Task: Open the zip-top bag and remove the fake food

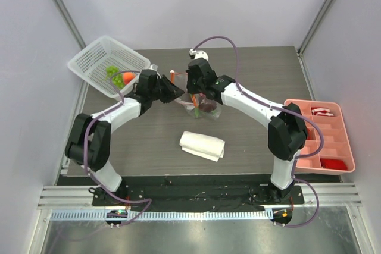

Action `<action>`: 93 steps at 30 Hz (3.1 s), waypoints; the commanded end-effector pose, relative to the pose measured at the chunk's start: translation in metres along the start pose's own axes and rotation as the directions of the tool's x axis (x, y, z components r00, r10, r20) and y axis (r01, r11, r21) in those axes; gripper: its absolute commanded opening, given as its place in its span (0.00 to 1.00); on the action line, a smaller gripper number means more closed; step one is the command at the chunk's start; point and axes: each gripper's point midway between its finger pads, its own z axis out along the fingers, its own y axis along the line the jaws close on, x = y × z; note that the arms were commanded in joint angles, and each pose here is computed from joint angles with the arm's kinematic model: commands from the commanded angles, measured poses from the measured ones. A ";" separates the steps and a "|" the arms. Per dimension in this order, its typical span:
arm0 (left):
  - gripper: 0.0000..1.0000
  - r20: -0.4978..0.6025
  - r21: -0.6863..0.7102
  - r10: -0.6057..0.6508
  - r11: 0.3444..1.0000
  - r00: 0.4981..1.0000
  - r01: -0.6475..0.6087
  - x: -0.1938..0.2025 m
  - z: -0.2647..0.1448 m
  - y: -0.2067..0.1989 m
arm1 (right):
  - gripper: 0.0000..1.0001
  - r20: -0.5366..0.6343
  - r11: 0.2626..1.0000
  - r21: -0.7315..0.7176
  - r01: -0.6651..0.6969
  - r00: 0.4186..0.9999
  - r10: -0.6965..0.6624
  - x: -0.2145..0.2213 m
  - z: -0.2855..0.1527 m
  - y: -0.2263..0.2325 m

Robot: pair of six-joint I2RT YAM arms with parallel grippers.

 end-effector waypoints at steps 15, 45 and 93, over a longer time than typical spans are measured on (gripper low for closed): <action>0.46 -0.116 0.103 -0.028 0.994 0.993 0.040 0.013 0.046 -0.003 | 0.01 0.151 0.990 -0.118 -0.077 0.984 0.094 -0.050 -0.034 0.044; 0.71 -0.052 0.130 0.045 0.991 0.998 -0.038 0.028 0.096 0.014 | 0.01 0.052 0.974 -0.186 -0.126 0.989 0.138 -0.033 -0.029 0.056; 0.33 -0.164 0.350 0.155 0.932 0.974 -0.090 0.067 0.069 -0.029 | 0.01 0.052 0.966 -0.191 -0.174 0.981 0.187 -0.034 -0.033 0.029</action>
